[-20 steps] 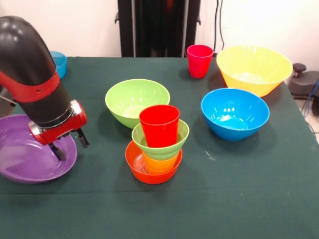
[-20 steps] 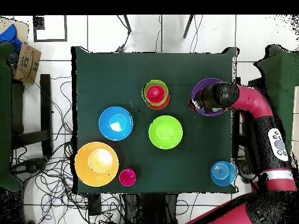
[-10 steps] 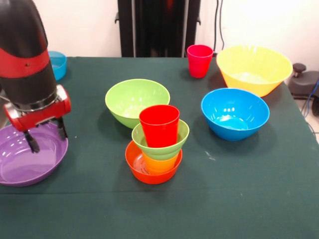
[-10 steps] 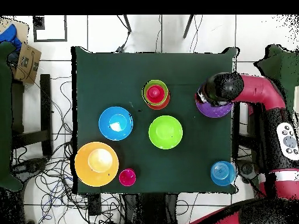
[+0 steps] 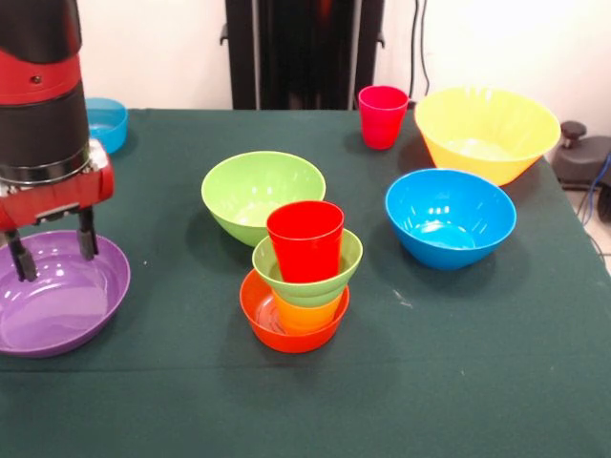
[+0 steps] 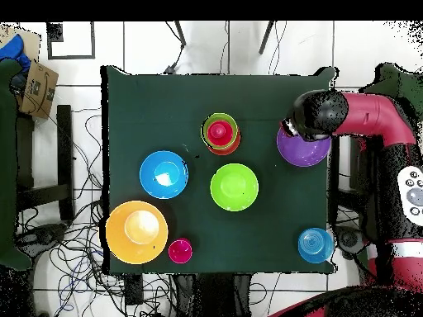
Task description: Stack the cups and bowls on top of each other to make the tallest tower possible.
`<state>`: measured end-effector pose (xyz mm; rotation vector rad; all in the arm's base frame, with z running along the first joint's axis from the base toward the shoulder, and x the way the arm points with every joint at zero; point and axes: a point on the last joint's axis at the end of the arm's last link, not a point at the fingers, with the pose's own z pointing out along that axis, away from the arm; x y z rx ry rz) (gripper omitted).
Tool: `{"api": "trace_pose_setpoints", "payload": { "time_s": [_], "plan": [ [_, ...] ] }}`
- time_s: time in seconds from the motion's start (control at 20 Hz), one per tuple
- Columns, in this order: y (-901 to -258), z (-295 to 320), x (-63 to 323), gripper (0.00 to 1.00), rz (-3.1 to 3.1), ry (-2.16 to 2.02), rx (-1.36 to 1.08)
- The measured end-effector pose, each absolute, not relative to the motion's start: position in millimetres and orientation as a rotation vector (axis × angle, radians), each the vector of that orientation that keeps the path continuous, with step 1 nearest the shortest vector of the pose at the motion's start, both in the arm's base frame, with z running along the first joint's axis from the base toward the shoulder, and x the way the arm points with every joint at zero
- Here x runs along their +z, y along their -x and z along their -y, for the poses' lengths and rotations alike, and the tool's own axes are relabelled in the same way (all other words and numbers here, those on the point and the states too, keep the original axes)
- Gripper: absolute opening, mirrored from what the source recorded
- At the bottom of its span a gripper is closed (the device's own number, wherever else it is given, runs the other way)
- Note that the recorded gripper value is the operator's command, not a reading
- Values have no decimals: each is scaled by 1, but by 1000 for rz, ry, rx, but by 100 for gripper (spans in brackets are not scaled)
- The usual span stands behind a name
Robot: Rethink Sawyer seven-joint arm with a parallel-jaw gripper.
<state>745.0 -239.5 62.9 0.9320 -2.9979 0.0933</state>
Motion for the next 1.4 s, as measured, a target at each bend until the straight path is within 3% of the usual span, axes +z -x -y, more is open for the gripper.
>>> {"api": "trace_pose_setpoints", "payload": {
  "time_s": [0.95, 1.4],
  "plan": [
    [-677, 312, 8, 100, 3030, -731, -41],
    [-654, 297, -1, 100, 3006, -775, -50]
  ]
}}
